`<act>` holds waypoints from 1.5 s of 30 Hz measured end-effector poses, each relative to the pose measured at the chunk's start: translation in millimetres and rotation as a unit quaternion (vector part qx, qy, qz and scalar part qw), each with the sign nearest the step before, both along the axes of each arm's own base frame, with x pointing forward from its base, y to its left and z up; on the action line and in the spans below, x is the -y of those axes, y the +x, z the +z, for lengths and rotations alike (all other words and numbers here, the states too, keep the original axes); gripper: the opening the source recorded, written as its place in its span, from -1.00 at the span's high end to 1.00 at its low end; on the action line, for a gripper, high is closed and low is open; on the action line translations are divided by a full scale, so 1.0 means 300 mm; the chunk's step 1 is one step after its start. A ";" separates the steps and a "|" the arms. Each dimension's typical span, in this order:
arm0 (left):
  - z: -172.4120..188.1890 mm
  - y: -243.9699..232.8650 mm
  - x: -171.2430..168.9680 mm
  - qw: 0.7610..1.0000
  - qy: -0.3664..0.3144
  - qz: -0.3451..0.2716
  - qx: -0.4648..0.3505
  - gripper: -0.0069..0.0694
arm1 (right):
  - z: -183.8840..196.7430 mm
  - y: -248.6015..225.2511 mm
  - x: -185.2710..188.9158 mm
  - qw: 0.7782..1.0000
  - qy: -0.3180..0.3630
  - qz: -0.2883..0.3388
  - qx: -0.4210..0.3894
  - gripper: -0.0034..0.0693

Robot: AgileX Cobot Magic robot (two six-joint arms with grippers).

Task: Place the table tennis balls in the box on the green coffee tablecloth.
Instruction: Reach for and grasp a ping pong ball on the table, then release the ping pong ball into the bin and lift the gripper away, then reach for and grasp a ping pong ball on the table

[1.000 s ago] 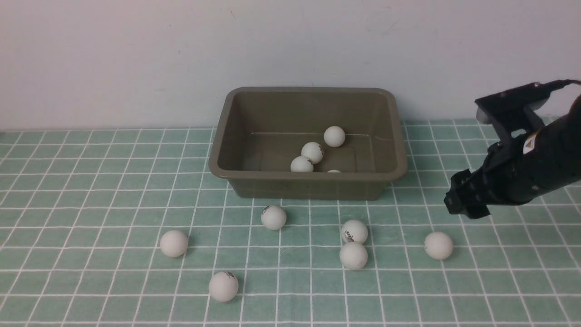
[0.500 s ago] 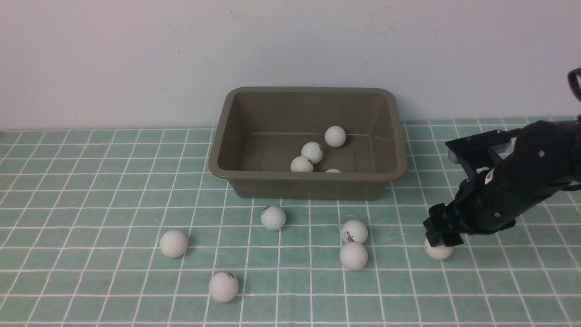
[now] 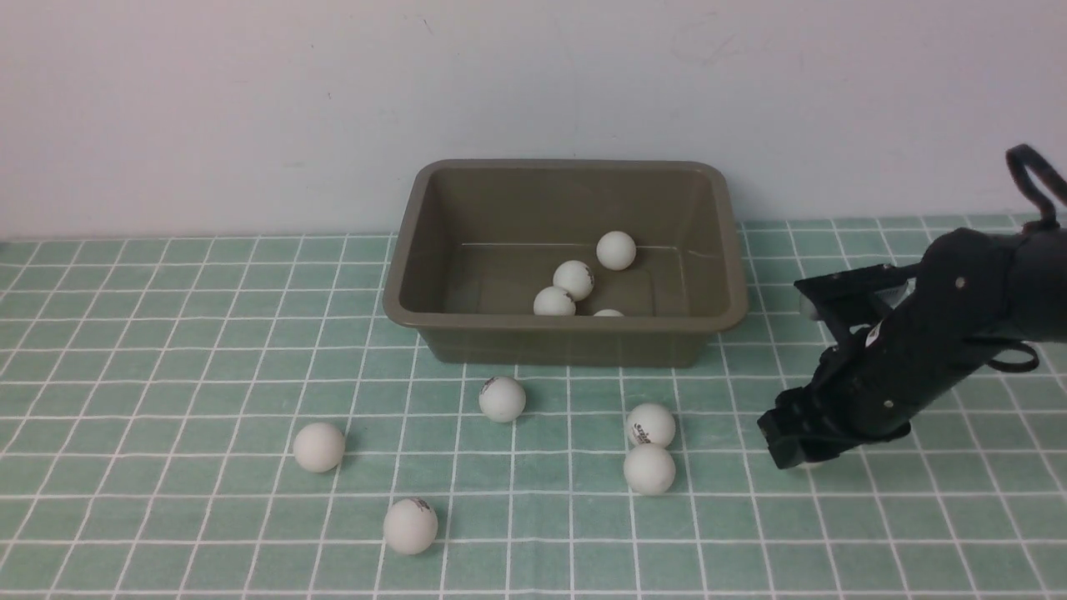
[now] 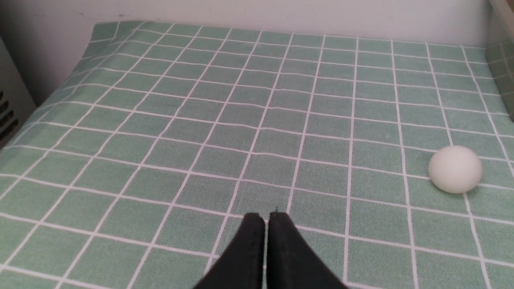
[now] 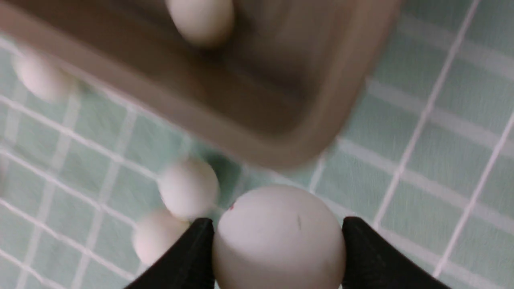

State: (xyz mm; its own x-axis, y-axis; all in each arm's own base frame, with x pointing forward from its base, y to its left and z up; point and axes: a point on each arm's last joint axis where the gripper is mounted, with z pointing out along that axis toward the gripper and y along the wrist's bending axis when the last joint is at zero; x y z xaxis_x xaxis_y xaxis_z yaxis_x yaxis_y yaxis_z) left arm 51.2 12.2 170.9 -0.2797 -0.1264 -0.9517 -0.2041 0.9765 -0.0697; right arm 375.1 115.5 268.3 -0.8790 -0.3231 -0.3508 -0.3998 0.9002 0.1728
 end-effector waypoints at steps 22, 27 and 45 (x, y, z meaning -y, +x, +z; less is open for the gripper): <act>0.000 0.000 0.000 1.000 0.000 0.000 0.000 0.83 | -0.113 0.266 -0.195 0.996 0.025 0.041 0.078 -0.38; 0.000 0.000 0.000 1.000 0.000 0.000 0.000 0.83 | -0.097 0.273 -0.199 0.996 0.026 0.045 0.078 -0.62; 0.000 0.000 0.000 1.000 0.000 0.000 0.000 0.83 | 0.271 0.197 -0.150 0.990 0.010 0.028 0.141 -0.67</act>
State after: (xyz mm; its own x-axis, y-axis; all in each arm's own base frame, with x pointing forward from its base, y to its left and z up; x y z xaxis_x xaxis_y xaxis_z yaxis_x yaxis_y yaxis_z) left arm 51.2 12.2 170.9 -0.2797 -0.1264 -0.9517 -0.2041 0.9765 -0.0697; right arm 434.1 160.5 349.6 -0.7259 -0.3582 -0.5871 -0.4833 0.8731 0.0649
